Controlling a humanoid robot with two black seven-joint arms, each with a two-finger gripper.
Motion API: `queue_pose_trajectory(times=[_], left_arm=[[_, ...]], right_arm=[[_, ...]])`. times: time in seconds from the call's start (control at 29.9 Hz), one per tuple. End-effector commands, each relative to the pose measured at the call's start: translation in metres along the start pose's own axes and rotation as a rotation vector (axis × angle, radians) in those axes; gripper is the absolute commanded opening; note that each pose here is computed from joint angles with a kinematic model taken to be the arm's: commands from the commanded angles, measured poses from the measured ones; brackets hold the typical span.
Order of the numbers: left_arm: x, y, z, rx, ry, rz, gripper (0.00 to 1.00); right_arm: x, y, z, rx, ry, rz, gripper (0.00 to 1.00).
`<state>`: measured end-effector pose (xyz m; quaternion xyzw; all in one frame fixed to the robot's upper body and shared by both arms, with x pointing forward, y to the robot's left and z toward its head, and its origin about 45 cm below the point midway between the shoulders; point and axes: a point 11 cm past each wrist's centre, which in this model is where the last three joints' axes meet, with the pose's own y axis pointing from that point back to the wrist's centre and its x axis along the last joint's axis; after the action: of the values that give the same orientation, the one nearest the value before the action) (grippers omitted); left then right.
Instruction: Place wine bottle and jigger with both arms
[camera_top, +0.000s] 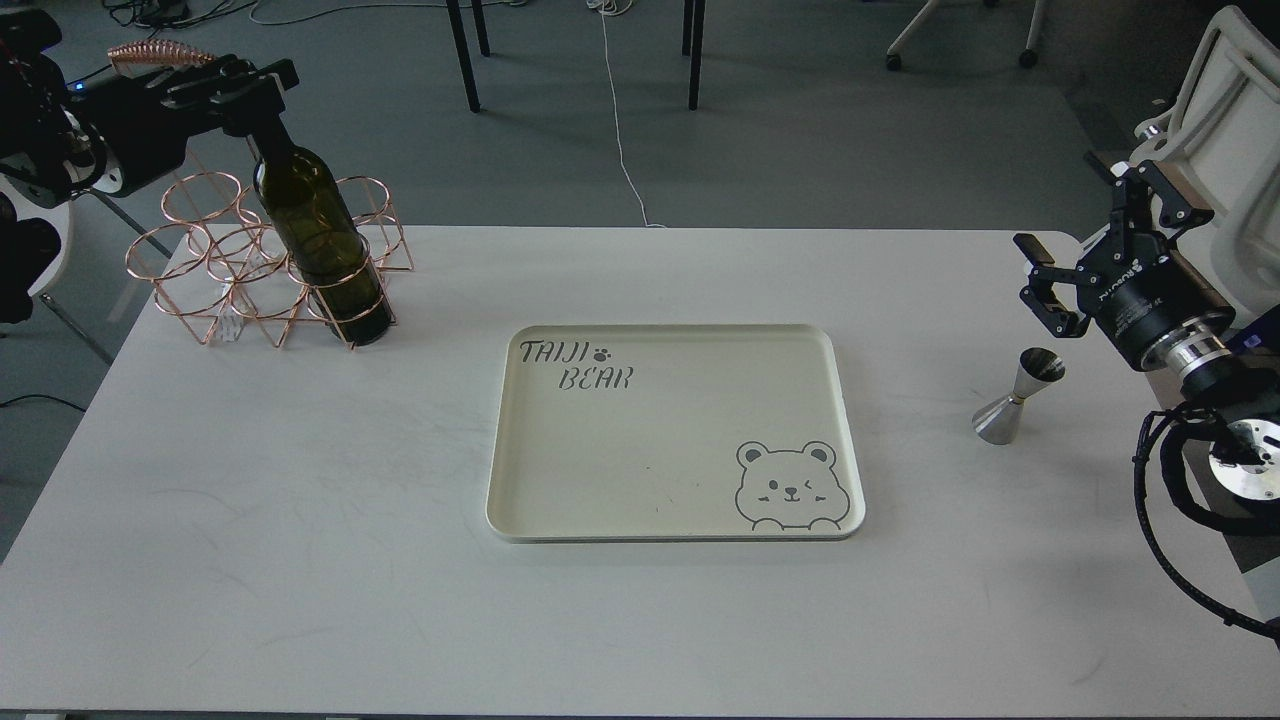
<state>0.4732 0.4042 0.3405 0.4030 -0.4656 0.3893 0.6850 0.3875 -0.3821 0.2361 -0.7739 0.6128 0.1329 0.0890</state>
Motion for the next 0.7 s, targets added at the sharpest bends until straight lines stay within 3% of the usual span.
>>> queue_pose_trajectory(times=[0.0, 0.13, 0.37, 0.47, 0.67], left_arm=[[0.024, 0.026, 0.004, -0.035, 0.033, -0.031, 0.98], [0.057, 0.055, 0.038, -0.183, 0.214, -0.015, 0.98], [0.108, 0.075, 0.120, -0.622, 0.813, 0.143, 0.98], [0.091, 0.064, 0.145, -0.707, 0.918, 0.099, 0.98], [0.009, 0.032, 0.164, -0.717, 1.162, -0.002, 0.98]], right_arm=[[0.000, 0.000, -0.002, 0.004, -0.001, -0.002, 0.95], [0.001, -0.001, -0.003, 0.009, -0.001, 0.001, 0.96], [-0.005, -0.002, 0.006, 0.000, -0.022, -0.008, 0.98], [-0.013, -0.006, 0.012, -0.001, -0.042, -0.023, 0.98], [-0.021, -0.009, 0.016, 0.000, -0.060, -0.039, 0.98]])
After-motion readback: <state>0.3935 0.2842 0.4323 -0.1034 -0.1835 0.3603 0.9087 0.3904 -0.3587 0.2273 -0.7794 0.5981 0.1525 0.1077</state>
